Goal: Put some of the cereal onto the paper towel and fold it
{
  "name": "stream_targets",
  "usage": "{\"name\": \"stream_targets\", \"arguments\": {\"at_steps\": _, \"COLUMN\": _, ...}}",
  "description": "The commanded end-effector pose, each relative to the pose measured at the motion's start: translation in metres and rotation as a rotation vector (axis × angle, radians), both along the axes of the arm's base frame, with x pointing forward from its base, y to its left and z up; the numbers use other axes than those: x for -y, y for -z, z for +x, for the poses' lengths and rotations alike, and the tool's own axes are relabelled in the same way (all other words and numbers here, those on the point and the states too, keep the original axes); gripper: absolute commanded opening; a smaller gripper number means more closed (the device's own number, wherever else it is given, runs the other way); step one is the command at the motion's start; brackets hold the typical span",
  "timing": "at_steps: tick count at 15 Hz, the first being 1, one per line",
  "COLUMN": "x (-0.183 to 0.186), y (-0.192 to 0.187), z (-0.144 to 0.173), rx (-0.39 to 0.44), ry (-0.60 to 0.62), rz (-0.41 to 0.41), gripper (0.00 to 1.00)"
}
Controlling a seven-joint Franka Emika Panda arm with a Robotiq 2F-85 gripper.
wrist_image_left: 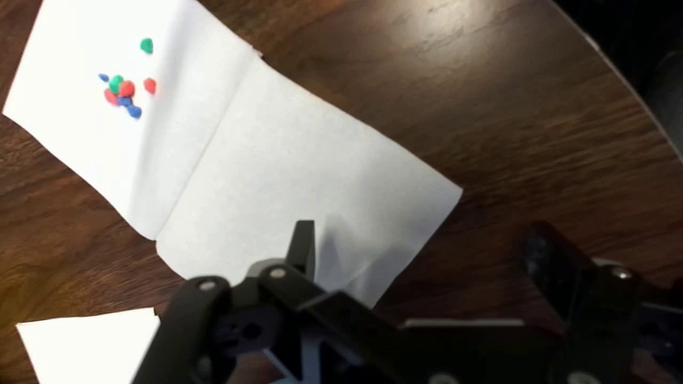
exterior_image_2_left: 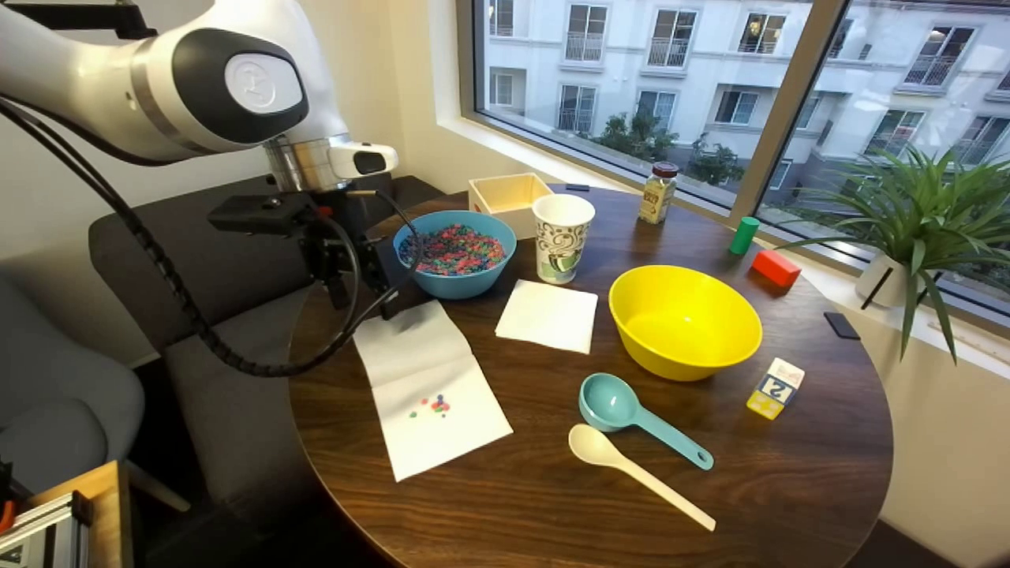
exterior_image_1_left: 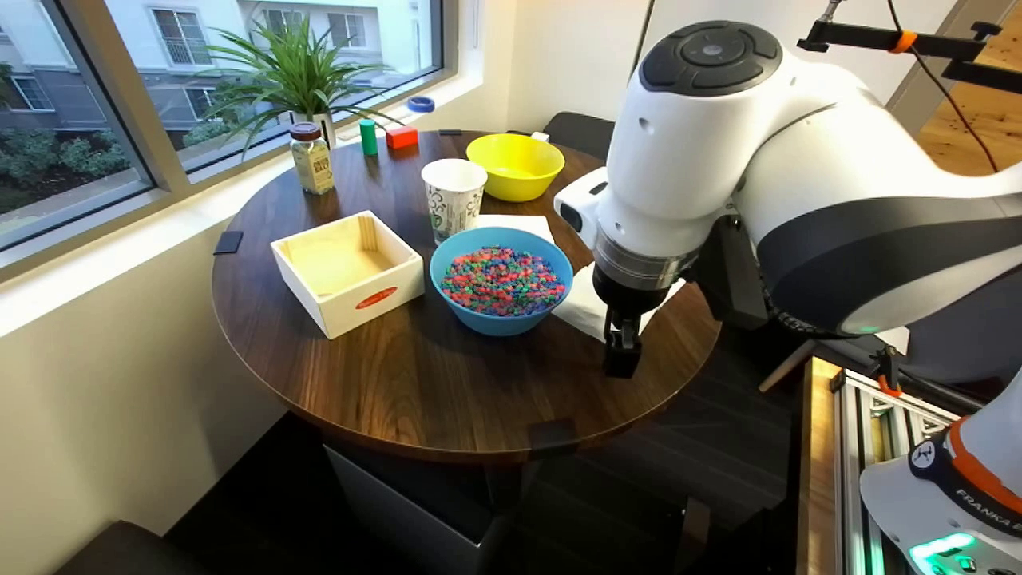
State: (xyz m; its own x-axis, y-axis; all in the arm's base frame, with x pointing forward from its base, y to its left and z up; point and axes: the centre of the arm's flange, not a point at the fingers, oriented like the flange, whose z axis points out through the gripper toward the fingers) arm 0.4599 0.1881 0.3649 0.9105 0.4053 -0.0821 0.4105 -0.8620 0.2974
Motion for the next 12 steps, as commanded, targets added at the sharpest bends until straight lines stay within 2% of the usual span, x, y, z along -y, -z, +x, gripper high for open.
{"name": "stream_targets", "arguments": {"at_steps": 1, "x": 0.006, "y": 0.01, "z": 0.006, "rx": -0.014, "ry": 0.009, "rz": -0.017, "gripper": 1.0}}
{"name": "stream_targets", "arguments": {"at_steps": 3, "x": 0.009, "y": 0.012, "z": 0.008, "rx": -0.02, "ry": 0.014, "rz": -0.019, "gripper": 1.0}}
{"name": "stream_targets", "arguments": {"at_steps": 4, "x": 0.011, "y": 0.014, "z": 0.008, "rx": -0.023, "ry": 0.018, "rz": -0.019, "gripper": 0.96}}
{"name": "stream_targets", "arguments": {"at_steps": 5, "x": 0.012, "y": 0.014, "z": 0.009, "rx": -0.022, "ry": 0.02, "rz": -0.018, "gripper": 0.79}}
{"name": "stream_targets", "arguments": {"at_steps": 6, "x": 0.012, "y": 0.013, "z": 0.01, "rx": -0.021, "ry": 0.02, "rz": -0.018, "gripper": 0.71}}
{"name": "stream_targets", "arguments": {"at_steps": 7, "x": 0.013, "y": 0.013, "z": 0.01, "rx": -0.02, "ry": 0.021, "rz": -0.019, "gripper": 0.71}}
{"name": "stream_targets", "arguments": {"at_steps": 10, "x": 0.015, "y": 0.013, "z": 0.011, "rx": -0.02, "ry": 0.025, "rz": -0.02, "gripper": 0.45}}
{"name": "stream_targets", "arguments": {"at_steps": 12, "x": 0.016, "y": 0.014, "z": 0.011, "rx": -0.022, "ry": 0.026, "rz": -0.019, "gripper": 0.31}}
